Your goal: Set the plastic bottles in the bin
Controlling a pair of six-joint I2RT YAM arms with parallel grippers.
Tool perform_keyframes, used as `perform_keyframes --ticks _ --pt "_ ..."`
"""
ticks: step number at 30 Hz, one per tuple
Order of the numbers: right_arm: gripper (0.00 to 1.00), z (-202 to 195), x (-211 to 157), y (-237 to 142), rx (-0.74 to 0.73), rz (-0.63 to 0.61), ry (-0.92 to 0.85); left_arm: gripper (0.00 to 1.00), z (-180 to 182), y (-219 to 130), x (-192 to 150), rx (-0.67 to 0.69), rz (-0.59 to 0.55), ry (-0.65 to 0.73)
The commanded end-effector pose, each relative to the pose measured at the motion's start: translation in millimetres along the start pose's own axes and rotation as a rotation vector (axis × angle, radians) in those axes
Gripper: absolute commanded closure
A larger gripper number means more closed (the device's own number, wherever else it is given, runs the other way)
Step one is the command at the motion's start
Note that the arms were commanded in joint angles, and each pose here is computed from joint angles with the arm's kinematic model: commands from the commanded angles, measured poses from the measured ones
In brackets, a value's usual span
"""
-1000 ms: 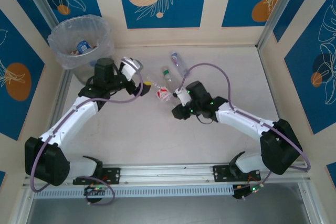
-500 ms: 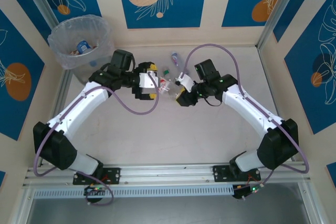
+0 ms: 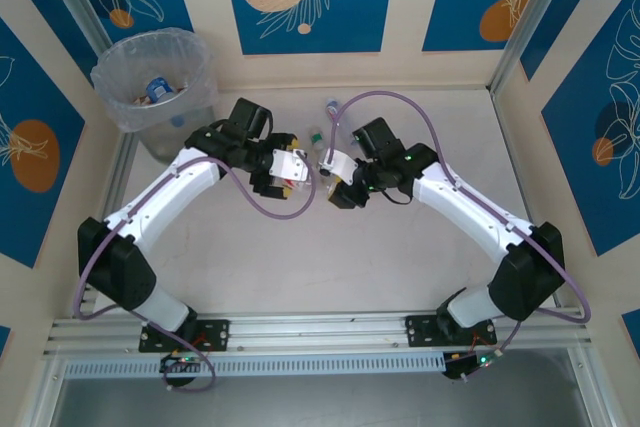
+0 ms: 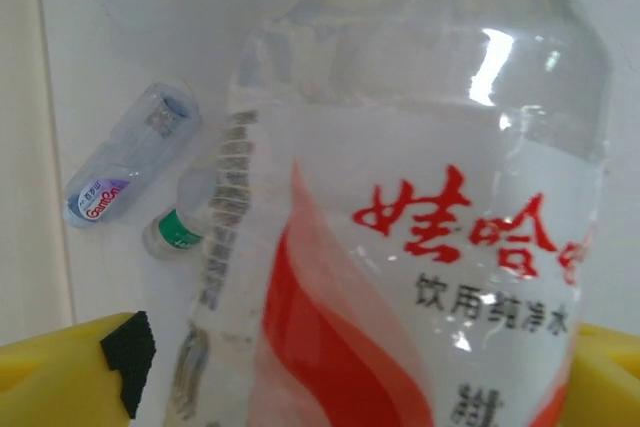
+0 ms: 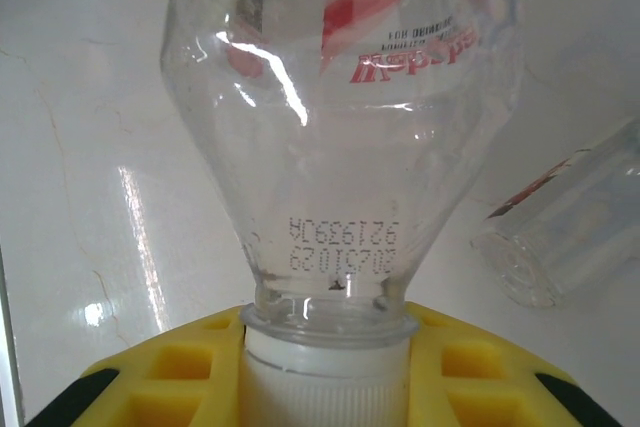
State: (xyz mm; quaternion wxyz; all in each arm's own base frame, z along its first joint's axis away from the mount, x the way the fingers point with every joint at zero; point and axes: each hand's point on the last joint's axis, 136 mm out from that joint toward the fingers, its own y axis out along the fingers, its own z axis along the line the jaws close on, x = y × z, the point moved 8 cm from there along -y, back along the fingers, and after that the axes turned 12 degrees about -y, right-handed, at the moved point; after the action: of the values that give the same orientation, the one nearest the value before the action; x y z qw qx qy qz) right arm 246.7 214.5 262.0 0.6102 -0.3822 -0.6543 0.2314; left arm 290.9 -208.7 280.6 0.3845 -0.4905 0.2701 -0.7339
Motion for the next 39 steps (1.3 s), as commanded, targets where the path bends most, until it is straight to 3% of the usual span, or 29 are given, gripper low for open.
perform_keyframes --ticks 1,3,11,15,21,27,32,39 --pt "0.87 2 10 -14 -0.039 -0.068 -0.063 0.18 -7 0 3 -0.063 0.013 0.019" --pt "0.87 2 10 -14 -0.041 -0.066 -0.062 0.28 -9 -2 7 -0.083 -0.024 0.011" --pt "0.85 3 9 -11 -0.036 -0.075 -0.064 0.36 -8 0 12 -0.085 -0.076 -0.017" --pt "0.46 3 10 -12 -0.047 -0.082 -0.065 0.38 -7 -1 15 -0.088 -0.104 -0.021" --pt "0.32 4 5 -23 -0.078 -0.131 -0.051 0.4 -7 0 12 -0.085 -0.095 -0.024" --pt "0.0 2 -2 -50 -0.161 -0.189 -0.004 0.39 -5 0 10 -0.085 -0.119 -0.052" --pt "0.01 10 3 -84 -0.205 -0.326 0.028 0.38 4 -7 12 -0.076 -0.193 -0.12" --pt "0.0 5 -3 -124 -0.427 -0.509 0.139 0.38 15 -18 12 -0.055 -0.286 -0.186"
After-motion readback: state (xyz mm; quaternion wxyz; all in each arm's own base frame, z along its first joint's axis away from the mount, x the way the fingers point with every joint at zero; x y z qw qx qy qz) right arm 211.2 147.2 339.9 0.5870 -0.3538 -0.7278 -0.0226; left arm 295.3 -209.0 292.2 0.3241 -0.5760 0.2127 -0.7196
